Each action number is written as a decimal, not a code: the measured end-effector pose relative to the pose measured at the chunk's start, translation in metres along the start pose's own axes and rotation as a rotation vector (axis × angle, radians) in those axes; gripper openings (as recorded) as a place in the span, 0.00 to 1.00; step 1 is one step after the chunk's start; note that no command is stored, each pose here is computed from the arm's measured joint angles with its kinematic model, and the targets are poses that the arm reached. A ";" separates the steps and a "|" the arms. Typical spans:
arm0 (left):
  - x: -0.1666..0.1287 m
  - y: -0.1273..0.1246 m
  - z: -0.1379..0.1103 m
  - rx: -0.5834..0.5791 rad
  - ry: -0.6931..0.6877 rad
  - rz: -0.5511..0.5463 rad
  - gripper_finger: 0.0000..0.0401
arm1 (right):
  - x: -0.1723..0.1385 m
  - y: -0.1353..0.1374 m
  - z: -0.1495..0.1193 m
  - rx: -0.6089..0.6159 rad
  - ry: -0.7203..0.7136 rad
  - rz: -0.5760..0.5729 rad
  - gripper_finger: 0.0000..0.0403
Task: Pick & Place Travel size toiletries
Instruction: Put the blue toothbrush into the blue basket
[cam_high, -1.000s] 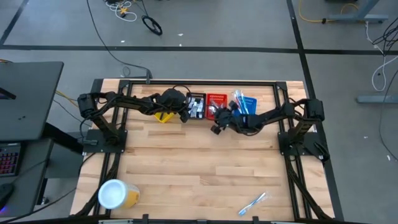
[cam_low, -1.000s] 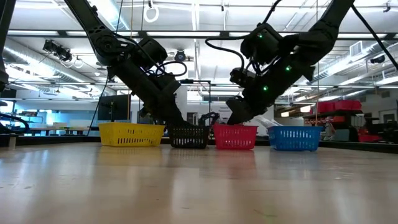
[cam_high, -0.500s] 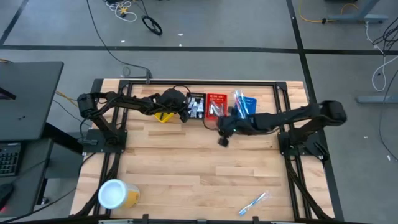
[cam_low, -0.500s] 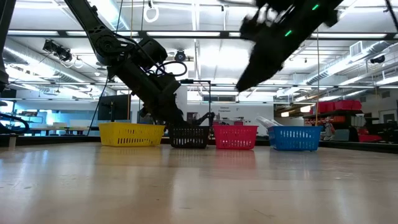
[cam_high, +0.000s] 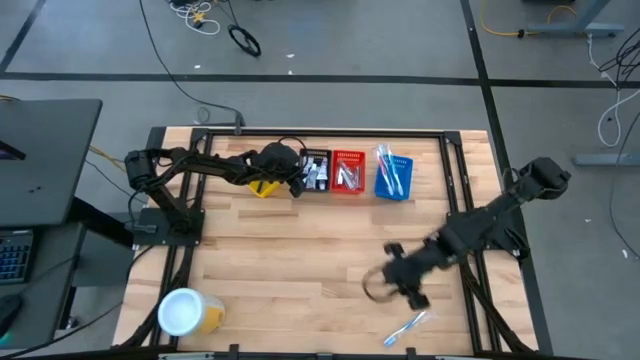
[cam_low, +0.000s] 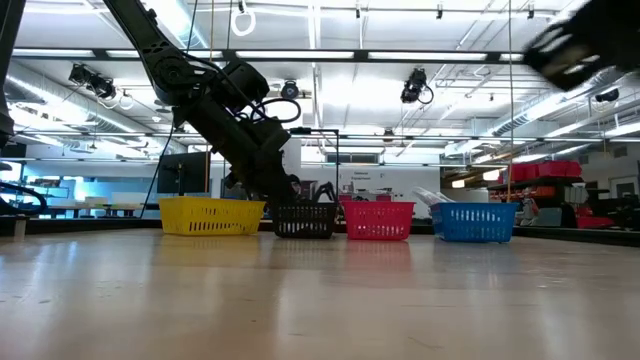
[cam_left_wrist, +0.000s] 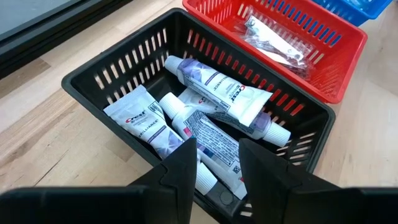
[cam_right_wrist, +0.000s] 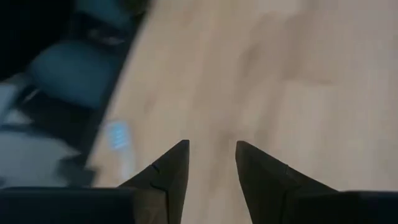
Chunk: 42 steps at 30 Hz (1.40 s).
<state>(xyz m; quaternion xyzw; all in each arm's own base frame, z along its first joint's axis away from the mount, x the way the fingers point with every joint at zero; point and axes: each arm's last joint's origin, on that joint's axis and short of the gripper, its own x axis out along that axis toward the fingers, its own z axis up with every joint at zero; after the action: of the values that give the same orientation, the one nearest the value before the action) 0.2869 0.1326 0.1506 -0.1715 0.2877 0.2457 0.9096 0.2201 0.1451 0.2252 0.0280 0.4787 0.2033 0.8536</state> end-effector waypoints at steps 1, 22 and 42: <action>0.000 0.000 0.000 -0.001 0.000 0.000 0.32 | 0.001 0.010 -0.004 -0.006 0.006 0.024 0.35; -0.001 -0.010 0.004 -0.011 0.001 -0.269 0.32 | 0.076 0.071 -0.069 0.006 0.085 0.047 0.35; -0.011 -0.056 0.018 0.116 -0.221 -0.548 0.32 | 0.101 0.071 -0.083 -0.176 0.125 -0.022 0.20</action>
<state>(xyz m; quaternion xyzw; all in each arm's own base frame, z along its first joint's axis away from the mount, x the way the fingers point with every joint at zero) 0.3171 0.0914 0.1812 -0.1626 0.1438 -0.0085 0.9761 0.1746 0.2361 0.1156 -0.0654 0.5116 0.2364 0.8235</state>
